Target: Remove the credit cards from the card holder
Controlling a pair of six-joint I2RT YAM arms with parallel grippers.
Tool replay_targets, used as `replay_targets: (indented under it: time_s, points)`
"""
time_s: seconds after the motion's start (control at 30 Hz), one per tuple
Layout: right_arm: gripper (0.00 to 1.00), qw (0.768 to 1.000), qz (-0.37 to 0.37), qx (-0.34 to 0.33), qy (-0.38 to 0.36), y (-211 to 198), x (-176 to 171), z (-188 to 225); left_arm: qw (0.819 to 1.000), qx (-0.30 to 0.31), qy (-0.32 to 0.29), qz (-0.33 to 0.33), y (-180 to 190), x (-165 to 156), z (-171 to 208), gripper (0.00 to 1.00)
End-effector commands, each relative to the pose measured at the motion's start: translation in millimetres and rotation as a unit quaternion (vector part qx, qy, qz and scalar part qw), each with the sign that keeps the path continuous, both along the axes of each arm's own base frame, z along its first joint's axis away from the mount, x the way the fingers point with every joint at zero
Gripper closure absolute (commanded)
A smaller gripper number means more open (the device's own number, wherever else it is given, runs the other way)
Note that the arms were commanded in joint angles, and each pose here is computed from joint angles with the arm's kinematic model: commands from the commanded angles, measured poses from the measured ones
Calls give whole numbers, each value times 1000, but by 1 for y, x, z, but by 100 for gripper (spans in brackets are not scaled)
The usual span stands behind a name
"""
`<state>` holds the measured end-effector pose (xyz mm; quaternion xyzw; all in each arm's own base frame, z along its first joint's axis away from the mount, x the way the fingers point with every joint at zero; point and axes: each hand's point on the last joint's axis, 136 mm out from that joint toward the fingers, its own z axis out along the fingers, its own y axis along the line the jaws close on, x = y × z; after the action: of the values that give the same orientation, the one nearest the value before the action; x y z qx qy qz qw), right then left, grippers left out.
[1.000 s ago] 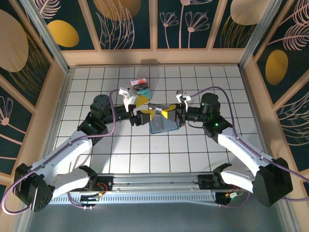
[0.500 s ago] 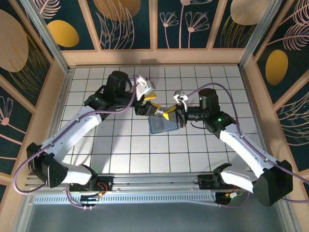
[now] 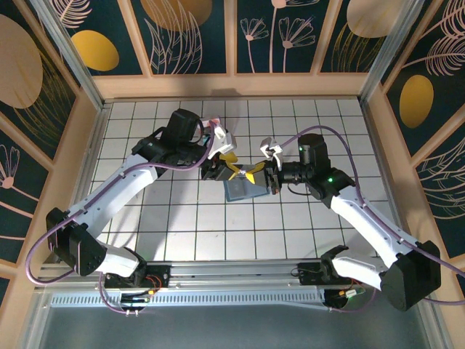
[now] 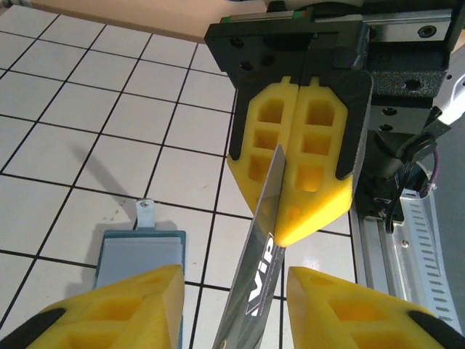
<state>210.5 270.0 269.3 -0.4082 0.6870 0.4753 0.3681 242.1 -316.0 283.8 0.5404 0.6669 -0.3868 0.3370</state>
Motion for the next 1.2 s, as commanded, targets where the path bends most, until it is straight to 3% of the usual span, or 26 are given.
replay_targets:
  time_s: [0.0,0.17,0.3,0.33,0.43,0.47,0.5,0.6,0.83,1.17]
  points:
    - [100,999,24,14,-21,4,-7,16,999,0,-8,-31,-2,-6,1,60]
    - [100,999,27,12,-17,5,-6,15,999,12,-1,-48,-4,-6,-4,74]
    - [100,1000,20,6,-15,5,-3,12,999,20,-5,-49,-4,-4,-7,98]
    - [100,1000,17,4,-15,5,-2,11,999,20,-9,-47,-4,-2,-6,100]
    - [99,1000,-8,-2,-21,2,5,11,999,21,-30,-25,-4,6,-7,100]
    - [92,999,-22,-6,-24,0,9,10,999,22,-43,-9,-3,13,-7,100]
    - [79,999,-42,-11,-30,-2,14,9,998,20,-55,12,-2,20,-8,100]
    - [63,989,-134,-33,-47,-19,37,5,992,22,-97,76,5,42,-12,100]
    - [53,950,-304,-38,-67,-60,72,14,973,46,-189,128,20,72,-22,100]
    - [48,889,-453,-12,-69,-106,92,30,958,100,-224,152,56,152,-59,100]
